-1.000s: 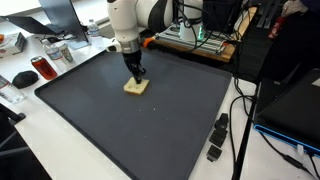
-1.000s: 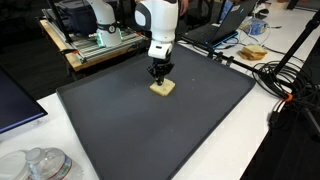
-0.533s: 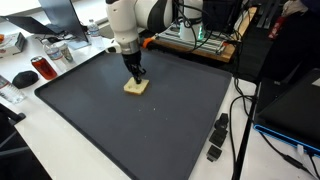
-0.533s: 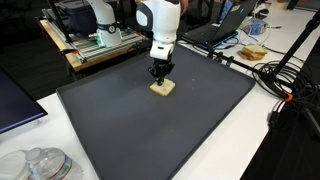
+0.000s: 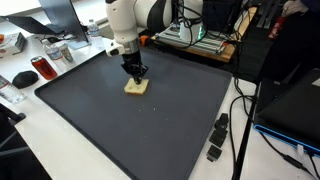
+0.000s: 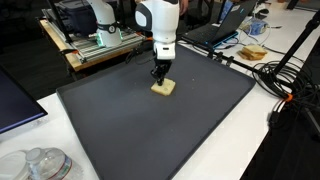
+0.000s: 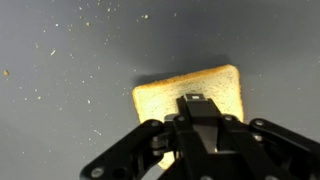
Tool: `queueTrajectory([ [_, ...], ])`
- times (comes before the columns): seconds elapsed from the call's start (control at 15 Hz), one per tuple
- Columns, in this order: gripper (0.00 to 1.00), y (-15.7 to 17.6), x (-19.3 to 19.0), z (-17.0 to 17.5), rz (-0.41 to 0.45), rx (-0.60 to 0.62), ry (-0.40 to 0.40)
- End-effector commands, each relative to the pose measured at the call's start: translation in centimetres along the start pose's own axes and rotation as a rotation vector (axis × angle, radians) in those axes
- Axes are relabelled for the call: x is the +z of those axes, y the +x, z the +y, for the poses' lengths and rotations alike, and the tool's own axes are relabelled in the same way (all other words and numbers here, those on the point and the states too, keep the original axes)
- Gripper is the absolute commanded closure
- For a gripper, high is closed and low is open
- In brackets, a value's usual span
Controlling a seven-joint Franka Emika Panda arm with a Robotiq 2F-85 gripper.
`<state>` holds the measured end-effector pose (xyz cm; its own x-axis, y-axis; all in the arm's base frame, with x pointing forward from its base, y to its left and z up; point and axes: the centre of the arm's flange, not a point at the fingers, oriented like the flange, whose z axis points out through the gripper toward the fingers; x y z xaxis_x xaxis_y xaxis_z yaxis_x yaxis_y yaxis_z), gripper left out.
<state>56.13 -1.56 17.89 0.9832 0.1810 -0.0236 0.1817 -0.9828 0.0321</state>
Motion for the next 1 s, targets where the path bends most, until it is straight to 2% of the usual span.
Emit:
queueTrajectory([
  [0.0,0.95,-0.1,2.3,-0.5,-0.03,0.054,-0.001],
  [0.33,0.95,-0.5,2.1,-0.7,-0.031,0.323,0.023],
  [0.53,0.95,-1.0,1.1,-0.9,-0.015,0.377,0.014],
  [0.93,0.95,-2.9,-1.8,-1.8,-0.003,0.384,-0.004],
])
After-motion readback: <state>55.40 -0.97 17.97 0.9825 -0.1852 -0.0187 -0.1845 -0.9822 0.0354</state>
